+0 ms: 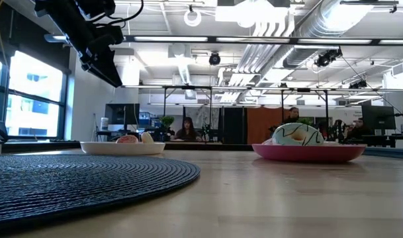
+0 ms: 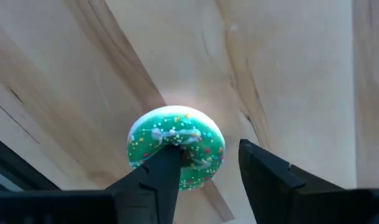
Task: Pick & Place donuts
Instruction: Put the small green donut on the white plate
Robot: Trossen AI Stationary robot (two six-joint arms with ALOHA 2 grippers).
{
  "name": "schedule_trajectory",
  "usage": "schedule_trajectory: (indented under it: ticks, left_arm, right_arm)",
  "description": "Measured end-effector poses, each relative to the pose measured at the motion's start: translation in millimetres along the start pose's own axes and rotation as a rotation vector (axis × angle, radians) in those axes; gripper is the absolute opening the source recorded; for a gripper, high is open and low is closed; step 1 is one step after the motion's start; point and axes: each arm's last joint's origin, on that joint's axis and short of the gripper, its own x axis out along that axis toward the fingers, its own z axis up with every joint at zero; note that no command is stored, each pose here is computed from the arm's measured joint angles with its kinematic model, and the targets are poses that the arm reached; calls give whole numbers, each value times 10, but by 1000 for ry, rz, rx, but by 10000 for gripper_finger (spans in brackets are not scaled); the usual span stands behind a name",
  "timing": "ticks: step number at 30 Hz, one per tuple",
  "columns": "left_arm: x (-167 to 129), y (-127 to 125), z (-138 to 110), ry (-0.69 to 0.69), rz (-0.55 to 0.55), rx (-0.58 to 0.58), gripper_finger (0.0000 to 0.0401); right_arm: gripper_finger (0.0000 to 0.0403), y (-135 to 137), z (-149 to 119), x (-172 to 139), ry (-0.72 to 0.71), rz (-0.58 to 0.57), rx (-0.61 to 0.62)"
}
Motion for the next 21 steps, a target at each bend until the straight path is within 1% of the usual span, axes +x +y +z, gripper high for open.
schedule_trajectory:
  ticks: [4, 7, 11, 14, 15, 16, 18, 21]
  left_arm:
    - [0, 0, 0, 0, 0, 0, 147]
    - [0, 0, 0, 0, 0, 0, 147]
    - [-1, 0, 1, 0, 0, 0, 147]
    - [0, 0, 0, 0, 0, 0, 147]
    - [0, 0, 0, 0, 0, 0, 147]
    - [0, 0, 0, 0, 0, 0, 147]
    - [0, 1, 0, 0, 0, 0, 147]
    - [0, 0, 0, 0, 0, 0, 147]
  right_arm:
    - [140, -10, 27, -6, -13, -3, -6]
    - [122, -19, 52, -11, 0, 4, -10]
    - [72, -43, 98, -56, 14, 25, 1]
    - [21, -84, 143, -162, 4, 57, 6]
    - [13, -100, 160, -204, -11, 66, -1]
    - [10, -116, 189, -243, -42, 72, -11]
    - [18, -163, 256, -315, -131, 53, -41]
    - [29, -271, 441, -415, -339, -42, -110]
